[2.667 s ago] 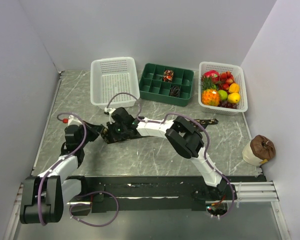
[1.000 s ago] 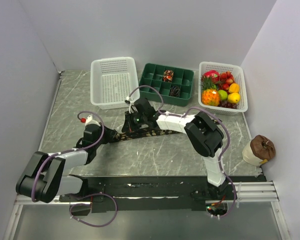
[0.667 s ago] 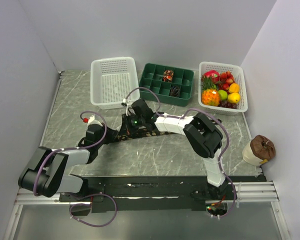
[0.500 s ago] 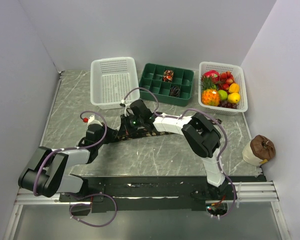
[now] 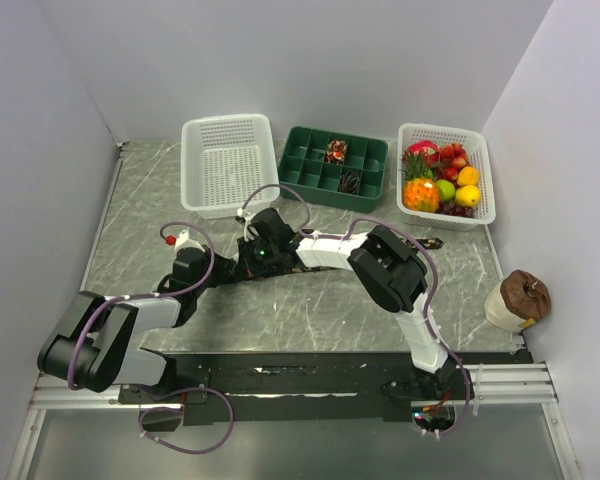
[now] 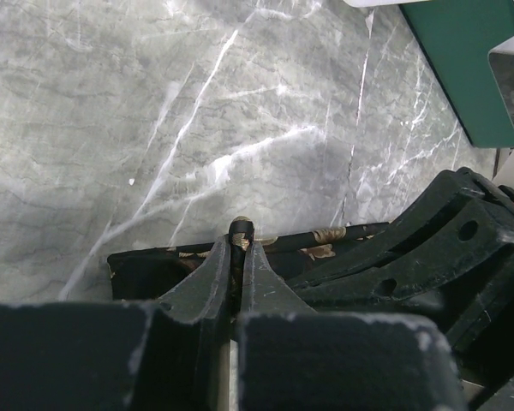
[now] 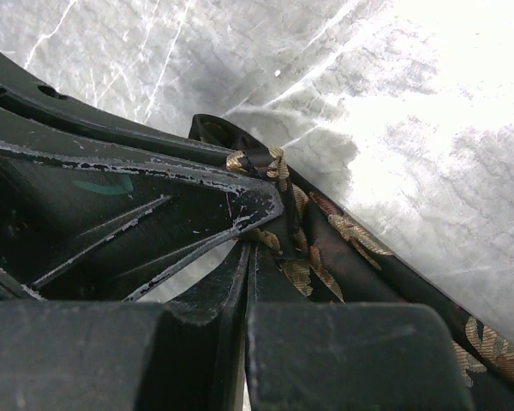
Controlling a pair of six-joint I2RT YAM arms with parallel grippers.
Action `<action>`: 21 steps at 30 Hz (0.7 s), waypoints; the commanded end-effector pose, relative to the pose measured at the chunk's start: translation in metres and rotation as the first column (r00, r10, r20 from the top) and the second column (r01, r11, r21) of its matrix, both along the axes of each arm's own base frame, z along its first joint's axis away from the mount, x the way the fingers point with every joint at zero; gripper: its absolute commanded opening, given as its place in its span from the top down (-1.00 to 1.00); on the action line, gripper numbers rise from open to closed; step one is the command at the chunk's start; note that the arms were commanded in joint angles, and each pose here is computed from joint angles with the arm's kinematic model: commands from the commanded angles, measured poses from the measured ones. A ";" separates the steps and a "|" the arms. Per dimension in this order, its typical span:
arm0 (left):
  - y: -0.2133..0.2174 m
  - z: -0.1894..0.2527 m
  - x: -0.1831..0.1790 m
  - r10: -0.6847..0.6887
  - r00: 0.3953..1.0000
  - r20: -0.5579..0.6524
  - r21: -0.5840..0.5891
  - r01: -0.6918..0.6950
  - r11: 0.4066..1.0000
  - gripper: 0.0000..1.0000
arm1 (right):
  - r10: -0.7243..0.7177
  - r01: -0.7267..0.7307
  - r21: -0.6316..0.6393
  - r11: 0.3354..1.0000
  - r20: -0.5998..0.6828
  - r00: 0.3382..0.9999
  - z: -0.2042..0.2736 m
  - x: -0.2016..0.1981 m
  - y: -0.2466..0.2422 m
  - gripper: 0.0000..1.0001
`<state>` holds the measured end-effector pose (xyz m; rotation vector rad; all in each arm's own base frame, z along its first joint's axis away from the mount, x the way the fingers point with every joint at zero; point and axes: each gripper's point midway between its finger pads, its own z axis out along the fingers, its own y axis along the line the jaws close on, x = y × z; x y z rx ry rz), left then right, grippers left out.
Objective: Roll the ties
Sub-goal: Roll the tie at the center of the board.
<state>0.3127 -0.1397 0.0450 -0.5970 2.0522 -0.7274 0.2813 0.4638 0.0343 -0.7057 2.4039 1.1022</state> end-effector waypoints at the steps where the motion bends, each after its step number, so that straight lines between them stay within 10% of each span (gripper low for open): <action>1: -0.007 0.019 0.010 -0.008 0.998 0.062 -0.023 0.010 1.000 0.85 | -0.016 0.016 -0.006 1.000 0.055 0.998 0.003 0.012 0.008 1.00; 21: -0.001 -0.003 0.005 0.031 0.999 0.025 -0.018 -0.030 0.999 0.56 | -0.032 0.005 0.194 0.981 0.140 0.990 0.060 0.015 0.003 1.00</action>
